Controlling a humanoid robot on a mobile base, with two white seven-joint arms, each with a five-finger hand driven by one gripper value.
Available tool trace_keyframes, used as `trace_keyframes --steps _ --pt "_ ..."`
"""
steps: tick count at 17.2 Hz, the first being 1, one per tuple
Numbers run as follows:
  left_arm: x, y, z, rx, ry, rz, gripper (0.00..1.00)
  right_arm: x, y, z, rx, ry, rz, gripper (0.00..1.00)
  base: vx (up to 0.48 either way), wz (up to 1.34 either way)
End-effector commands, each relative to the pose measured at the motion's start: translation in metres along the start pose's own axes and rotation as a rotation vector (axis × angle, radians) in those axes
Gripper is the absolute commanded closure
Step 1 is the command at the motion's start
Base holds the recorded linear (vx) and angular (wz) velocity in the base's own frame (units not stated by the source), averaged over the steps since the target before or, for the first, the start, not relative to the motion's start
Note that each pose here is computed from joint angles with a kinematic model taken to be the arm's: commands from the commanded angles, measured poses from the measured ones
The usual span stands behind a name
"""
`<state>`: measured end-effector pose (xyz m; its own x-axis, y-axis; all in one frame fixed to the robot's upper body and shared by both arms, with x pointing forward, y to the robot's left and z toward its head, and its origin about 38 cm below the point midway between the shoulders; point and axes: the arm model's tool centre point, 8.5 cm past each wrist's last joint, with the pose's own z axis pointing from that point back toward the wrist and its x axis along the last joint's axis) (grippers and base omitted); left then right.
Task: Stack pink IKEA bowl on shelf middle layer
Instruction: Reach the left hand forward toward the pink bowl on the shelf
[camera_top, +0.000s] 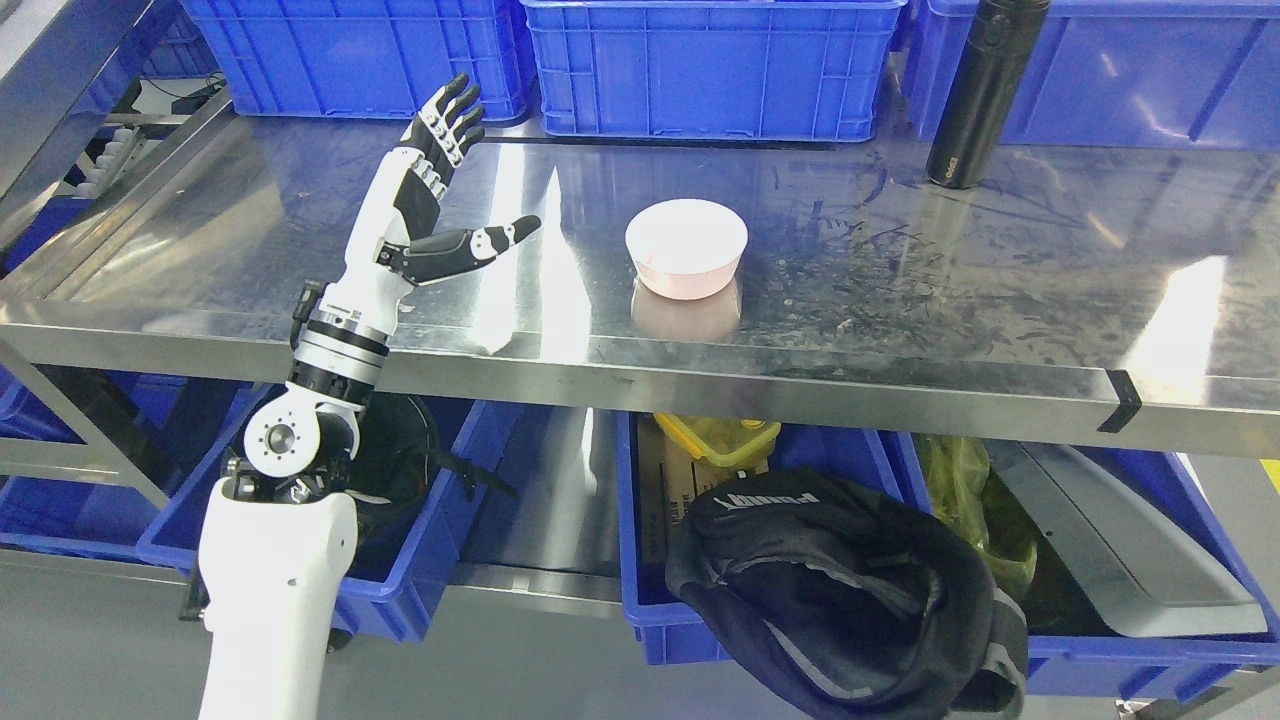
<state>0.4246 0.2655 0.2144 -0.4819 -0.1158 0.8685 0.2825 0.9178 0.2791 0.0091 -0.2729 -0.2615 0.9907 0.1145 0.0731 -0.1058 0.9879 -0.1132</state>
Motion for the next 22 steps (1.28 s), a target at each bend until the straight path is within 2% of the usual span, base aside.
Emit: trace_keyframes --steps 1,3,6,7,9,11,12,13,15,17,22 --pt "0.010 0.002 -0.018 -0.323 0.093 -0.431 0.01 -0.010 -0.010 0.000 -0.015 0.007 0.002 0.00 0.000 0.00" --pt "0.005 -0.025 -0.026 -0.477 0.116 -0.589 0.01 -0.010 -0.010 0.000 -0.015 0.007 0.002 0.00 0.000 0.00" --pt "-0.002 -0.046 -0.035 -0.635 0.178 -0.822 0.01 -0.010 -0.010 0.000 -0.015 0.007 0.002 0.00 0.000 0.00" --pt "-0.002 -0.052 -0.039 -0.715 0.203 -0.876 0.01 -0.010 -0.010 0.000 -0.015 0.007 0.001 0.00 0.000 0.00" --pt "0.006 -0.059 -0.054 -0.756 0.197 -0.954 0.01 -0.010 -0.010 0.000 -0.015 0.007 0.001 0.00 0.000 0.00" --pt "0.021 -0.067 -0.073 -0.769 0.159 -0.996 0.01 -0.010 -0.010 0.000 -0.015 0.007 0.002 0.00 0.000 0.00" --pt "0.023 -0.084 -0.080 -0.803 0.148 -1.002 0.04 -0.010 -0.010 0.000 -0.015 0.007 0.002 0.00 0.000 0.00" --pt "0.022 -0.095 -0.083 -0.830 0.154 -1.042 0.07 -0.010 -0.010 0.000 -0.015 0.007 0.002 0.00 0.000 0.00" --pt "0.022 -0.112 -0.090 -0.861 0.168 -1.113 0.08 -0.010 -0.010 0.000 -0.015 0.007 0.002 0.00 0.000 0.00" --pt "0.016 -0.139 -0.095 -0.923 0.175 -1.097 0.10 -0.010 -0.010 0.000 -0.015 0.007 0.002 0.00 0.000 0.00" --pt "0.010 -0.145 -0.113 -0.930 0.204 -1.089 0.16 -0.010 -0.010 0.000 -0.015 0.007 0.002 0.00 0.000 0.00"
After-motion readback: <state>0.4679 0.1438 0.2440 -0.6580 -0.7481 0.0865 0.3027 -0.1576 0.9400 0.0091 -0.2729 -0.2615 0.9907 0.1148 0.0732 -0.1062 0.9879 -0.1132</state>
